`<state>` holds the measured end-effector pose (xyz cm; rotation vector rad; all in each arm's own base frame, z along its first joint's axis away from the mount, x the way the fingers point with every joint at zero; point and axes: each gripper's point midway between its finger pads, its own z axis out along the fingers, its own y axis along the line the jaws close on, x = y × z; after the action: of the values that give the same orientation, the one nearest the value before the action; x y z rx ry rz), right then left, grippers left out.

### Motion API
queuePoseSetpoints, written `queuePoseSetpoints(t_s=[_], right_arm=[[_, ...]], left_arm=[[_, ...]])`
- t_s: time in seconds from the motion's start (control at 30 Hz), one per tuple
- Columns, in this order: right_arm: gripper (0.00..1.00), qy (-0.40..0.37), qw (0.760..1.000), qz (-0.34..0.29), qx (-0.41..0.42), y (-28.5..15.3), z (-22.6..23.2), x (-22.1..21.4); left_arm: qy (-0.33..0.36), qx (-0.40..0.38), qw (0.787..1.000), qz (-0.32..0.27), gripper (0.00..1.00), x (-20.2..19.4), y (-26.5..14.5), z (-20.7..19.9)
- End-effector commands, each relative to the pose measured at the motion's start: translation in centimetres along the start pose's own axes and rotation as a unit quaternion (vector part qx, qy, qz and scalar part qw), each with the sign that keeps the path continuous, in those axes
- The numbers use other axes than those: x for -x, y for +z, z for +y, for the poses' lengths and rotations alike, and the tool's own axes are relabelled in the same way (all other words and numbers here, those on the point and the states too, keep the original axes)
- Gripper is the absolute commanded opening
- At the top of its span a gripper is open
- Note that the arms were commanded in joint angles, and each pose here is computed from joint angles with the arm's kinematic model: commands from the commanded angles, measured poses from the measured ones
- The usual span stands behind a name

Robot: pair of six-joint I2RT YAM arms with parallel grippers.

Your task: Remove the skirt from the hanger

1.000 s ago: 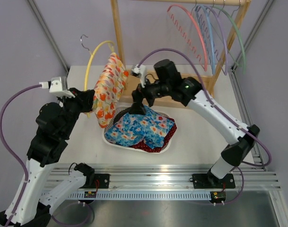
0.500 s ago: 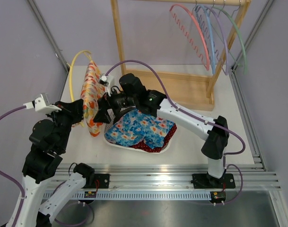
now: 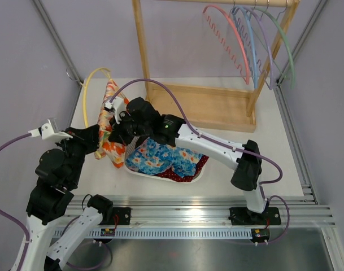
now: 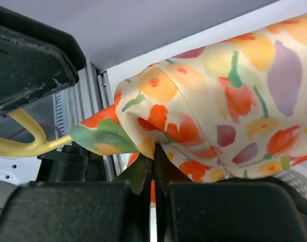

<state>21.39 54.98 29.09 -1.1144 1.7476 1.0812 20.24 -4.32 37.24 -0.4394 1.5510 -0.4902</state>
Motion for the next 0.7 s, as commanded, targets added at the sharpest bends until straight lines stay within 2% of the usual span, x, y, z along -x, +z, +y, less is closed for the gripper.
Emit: queuePoseSetpoints(t_s=[0.0,0.1,0.13,0.17,0.23,0.33,0.57,0.67], right_arm=[[0.0,-0.05,0.997,-0.049,-0.029,-2.4,-0.3,4.7],[0.0,-0.08,0.994,-0.066,-0.04,-5.6,-1.1,8.1],[0.0,-0.096,0.99,-0.093,-0.037,-7.6,-0.7,10.9],[0.0,-0.121,0.989,-0.08,-0.022,-9.0,-1.0,11.0],[0.0,-0.152,0.982,-0.109,-0.012,-12.0,0.0,13.8],[0.0,-0.188,0.976,-0.113,-0.015,-14.0,0.0,14.6],[0.0,-0.172,0.968,-0.134,-0.127,-16.2,-6.5,16.8],[0.0,-0.177,0.962,-0.146,-0.15,-17.1,-7.9,17.7]], left_arm=[[-0.013,-0.014,0.998,-0.06,0.0,2.9,-0.6,-0.6],[0.028,0.03,0.997,-0.061,0.0,2.2,-0.8,1.9],[0.04,0.054,0.996,-0.056,0.0,1.5,-0.8,3.1],[0.049,0.063,0.995,-0.054,0.0,1.2,-0.8,3.6],[0.063,0.078,0.994,-0.053,0.0,0.8,-1.1,4.7],[0.078,0.1,0.99,-0.055,0.0,0.4,-1.4,5.9],[0.096,0.146,0.982,-0.067,0.0,0.5,-2.1,8.1],[0.1,0.155,0.98,-0.07,0.0,0.5,-2.5,8.7]])
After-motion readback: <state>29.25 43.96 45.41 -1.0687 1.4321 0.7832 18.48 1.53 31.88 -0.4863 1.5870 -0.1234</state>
